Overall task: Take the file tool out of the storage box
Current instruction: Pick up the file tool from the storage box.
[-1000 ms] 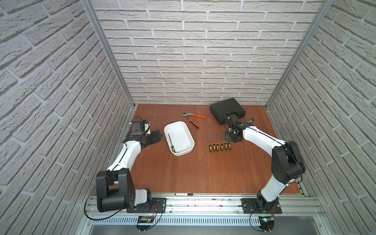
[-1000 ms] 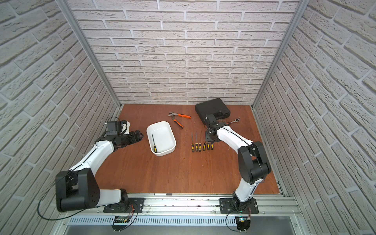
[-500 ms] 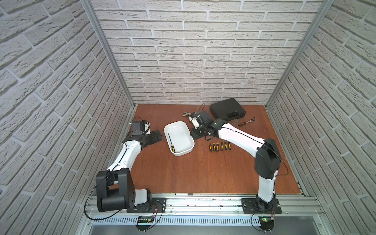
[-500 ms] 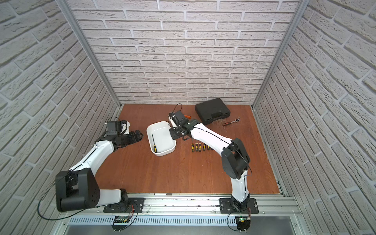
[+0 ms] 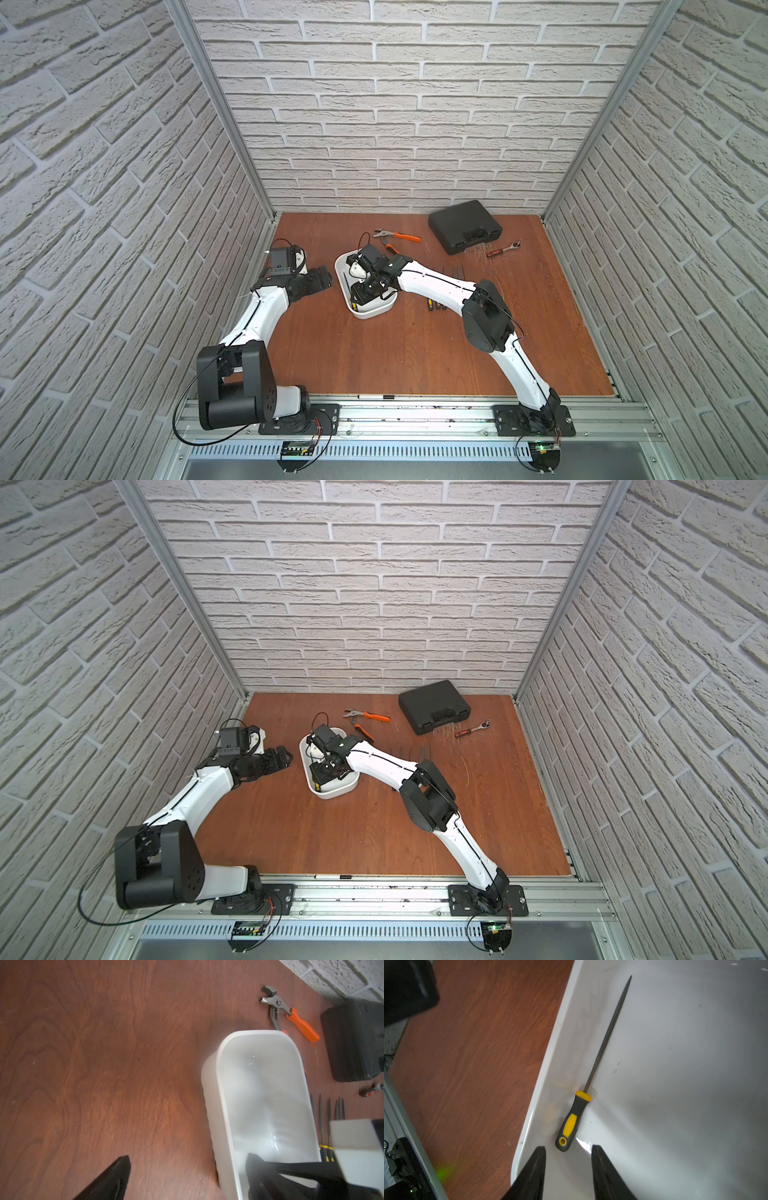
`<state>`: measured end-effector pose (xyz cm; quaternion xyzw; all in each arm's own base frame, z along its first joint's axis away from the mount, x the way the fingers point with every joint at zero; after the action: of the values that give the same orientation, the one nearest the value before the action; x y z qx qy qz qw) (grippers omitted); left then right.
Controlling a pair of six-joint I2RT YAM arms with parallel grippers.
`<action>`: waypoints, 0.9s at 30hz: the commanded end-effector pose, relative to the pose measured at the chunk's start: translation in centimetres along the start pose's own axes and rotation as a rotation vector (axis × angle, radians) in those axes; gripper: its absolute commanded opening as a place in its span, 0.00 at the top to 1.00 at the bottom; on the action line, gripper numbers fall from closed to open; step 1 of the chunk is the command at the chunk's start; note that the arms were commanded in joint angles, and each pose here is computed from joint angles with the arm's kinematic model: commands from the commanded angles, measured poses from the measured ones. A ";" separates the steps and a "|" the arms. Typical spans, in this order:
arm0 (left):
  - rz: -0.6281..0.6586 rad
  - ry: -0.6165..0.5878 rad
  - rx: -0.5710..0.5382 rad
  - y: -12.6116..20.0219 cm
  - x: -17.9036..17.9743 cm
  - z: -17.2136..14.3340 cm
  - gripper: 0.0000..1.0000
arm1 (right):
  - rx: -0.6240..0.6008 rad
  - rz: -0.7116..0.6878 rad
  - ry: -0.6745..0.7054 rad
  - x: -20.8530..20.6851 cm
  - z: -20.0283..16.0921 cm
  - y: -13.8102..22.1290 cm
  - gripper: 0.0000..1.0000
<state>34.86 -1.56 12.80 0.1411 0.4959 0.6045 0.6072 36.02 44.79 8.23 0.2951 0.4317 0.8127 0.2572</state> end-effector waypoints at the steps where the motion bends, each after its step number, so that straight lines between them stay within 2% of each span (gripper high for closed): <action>1: -0.018 -0.008 -0.025 0.2 -0.3 0.8 0.07 | 0.030 0.022 0.002 1.1 -0.5 -0.8 0.58; 14: -0.047 -0.003 -0.023 0.2 -0.8 0.8 0.07 | 0.102 -0.019 -0.019 0.5 -2.4 -3.8 0.58; 18: -0.047 -0.004 -0.027 0.4 -0.8 0.8 0.07 | 0.139 -0.112 -0.038 -1.1 -3.1 -4.3 0.60; 27: -0.043 -0.009 -0.025 0.4 -0.9 1.0 0.07 | 0.136 -0.279 -0.066 -4.1 -2.9 -3.2 0.87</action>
<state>34.89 -1.96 12.95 0.1368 0.4996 0.5952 0.6143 37.01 43.55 3.81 0.2854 0.4929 0.7530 0.3295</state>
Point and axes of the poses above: each gripper's point midway between its finger pads, its own y axis back along the fingers, its own x axis along the line the jaws close on, z = x × y, the point moved 1 cm from there along y, back along the fingers, and after that the axes turned 7 degrees about y, right-handed, at the moved point
